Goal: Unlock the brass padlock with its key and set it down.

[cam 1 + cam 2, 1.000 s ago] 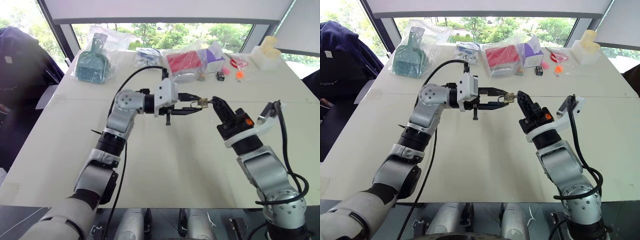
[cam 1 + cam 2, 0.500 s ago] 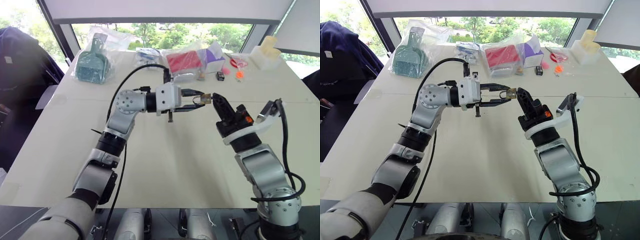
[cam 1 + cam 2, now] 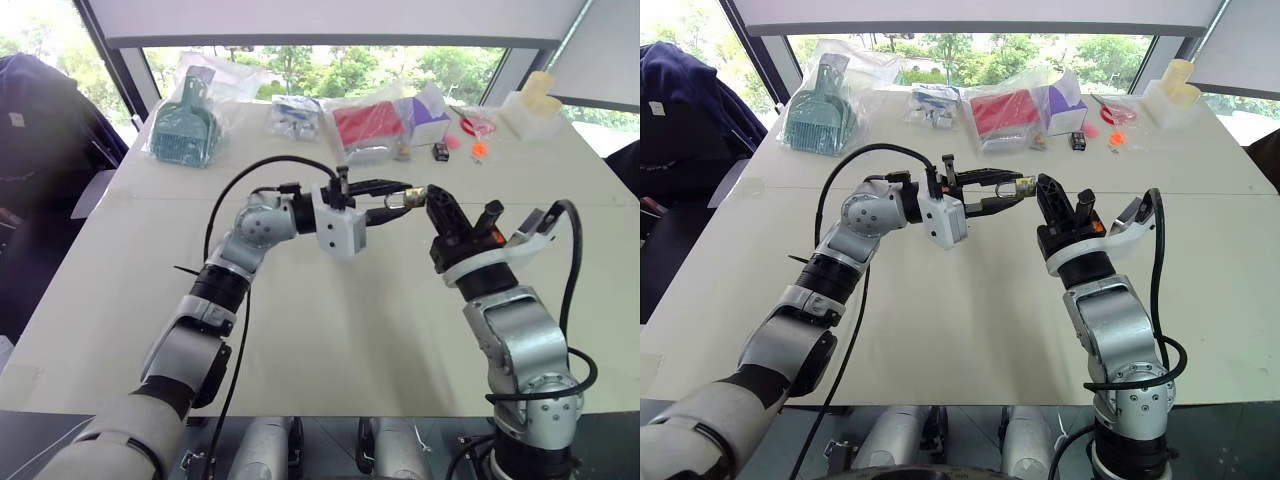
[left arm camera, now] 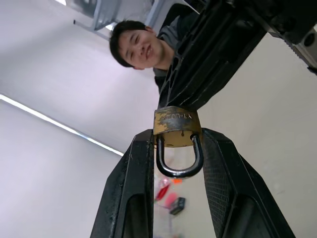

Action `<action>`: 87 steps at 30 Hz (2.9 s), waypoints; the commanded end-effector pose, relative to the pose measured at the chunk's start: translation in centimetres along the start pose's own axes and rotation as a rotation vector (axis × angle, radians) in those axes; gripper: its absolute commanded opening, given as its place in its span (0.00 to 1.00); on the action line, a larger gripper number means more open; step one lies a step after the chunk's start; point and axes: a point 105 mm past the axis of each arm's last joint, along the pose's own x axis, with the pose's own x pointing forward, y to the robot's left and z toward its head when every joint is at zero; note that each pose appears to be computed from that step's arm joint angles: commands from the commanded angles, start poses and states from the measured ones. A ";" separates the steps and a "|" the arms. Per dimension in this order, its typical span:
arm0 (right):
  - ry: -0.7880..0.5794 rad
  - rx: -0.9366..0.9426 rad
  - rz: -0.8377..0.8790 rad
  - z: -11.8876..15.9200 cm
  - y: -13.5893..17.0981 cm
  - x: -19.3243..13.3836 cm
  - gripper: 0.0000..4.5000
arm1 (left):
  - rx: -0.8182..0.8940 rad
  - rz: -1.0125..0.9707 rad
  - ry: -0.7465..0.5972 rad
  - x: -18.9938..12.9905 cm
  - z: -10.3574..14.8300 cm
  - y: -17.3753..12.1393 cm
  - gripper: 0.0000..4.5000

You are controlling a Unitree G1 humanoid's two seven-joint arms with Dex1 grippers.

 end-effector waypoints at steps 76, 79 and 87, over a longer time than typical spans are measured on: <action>0.195 -0.298 0.394 0.8 3.7 -1.3 0.00 | -0.779 -0.018 -0.105 -0.2 0.3 5.4 0.95; 0.207 -0.292 0.403 0.3 3.9 -1.5 0.00 | -0.772 -0.008 -0.102 0.5 -0.3 5.4 0.95; 0.223 -0.272 0.412 -0.5 4.1 -1.7 0.00 | -0.724 -0.022 -0.098 1.5 -1.4 5.1 0.95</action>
